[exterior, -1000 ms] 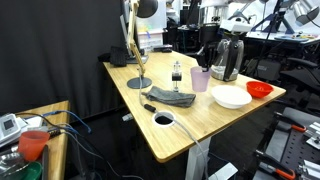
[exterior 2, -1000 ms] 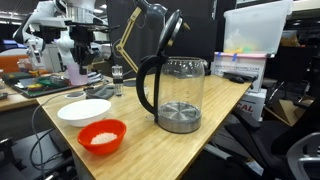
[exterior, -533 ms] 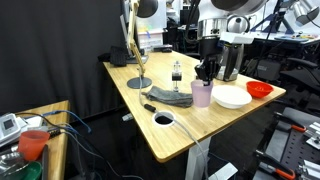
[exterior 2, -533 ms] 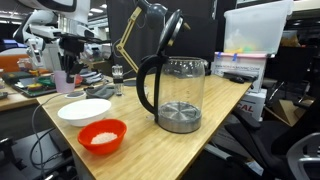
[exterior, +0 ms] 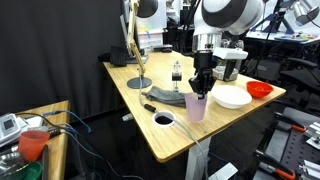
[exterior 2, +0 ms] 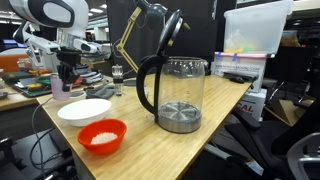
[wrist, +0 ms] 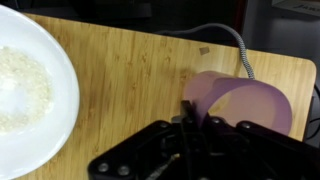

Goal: Move the cup towards the left edge of the table

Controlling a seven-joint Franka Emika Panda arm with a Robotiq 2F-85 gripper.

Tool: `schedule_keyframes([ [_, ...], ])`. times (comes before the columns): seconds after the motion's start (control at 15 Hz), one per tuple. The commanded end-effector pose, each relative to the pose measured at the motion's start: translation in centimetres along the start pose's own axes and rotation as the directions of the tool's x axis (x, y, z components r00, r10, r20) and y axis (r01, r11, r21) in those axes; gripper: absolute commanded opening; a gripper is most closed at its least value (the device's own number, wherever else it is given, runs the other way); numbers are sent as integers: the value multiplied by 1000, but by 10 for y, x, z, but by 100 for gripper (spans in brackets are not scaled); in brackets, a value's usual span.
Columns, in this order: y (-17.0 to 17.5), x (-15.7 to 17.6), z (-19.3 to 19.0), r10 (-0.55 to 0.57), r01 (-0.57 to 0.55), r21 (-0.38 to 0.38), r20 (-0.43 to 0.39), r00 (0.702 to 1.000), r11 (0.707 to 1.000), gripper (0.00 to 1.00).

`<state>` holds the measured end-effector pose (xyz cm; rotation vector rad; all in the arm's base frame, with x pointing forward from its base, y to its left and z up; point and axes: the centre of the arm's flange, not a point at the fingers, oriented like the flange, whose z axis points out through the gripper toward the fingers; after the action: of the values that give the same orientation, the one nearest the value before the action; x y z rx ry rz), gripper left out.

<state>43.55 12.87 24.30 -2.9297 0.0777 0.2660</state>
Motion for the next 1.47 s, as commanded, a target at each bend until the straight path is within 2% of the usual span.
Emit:
schedule_keyframes([
  [0.0,-5,7,13,-26,25,-17,-36,999,1000,1],
  [0.2,-7,4,16,-42,41,-26,-42,998,999,1],
  [0.27,-7,3,13,-48,47,-33,-48,998,998,30],
  [0.33,-6,3,11,-50,48,-37,-51,997,998,31],
  [0.4,-6,3,10,-48,46,-39,-56,997,998,37],
  [0.8,-8,1,-16,-59,57,-23,-101,993,998,80],
  [1.0,-14,-2,-35,-70,71,7,-98,993,997,98],
  [1.13,-16,-8,-51,-68,71,30,-66,995,997,100],
  [1.2,-18,-1,-38,-58,59,2,-101,993,998,100],
  [1.4,-18,-3,-41,-59,60,3,-98,993,998,100],
])
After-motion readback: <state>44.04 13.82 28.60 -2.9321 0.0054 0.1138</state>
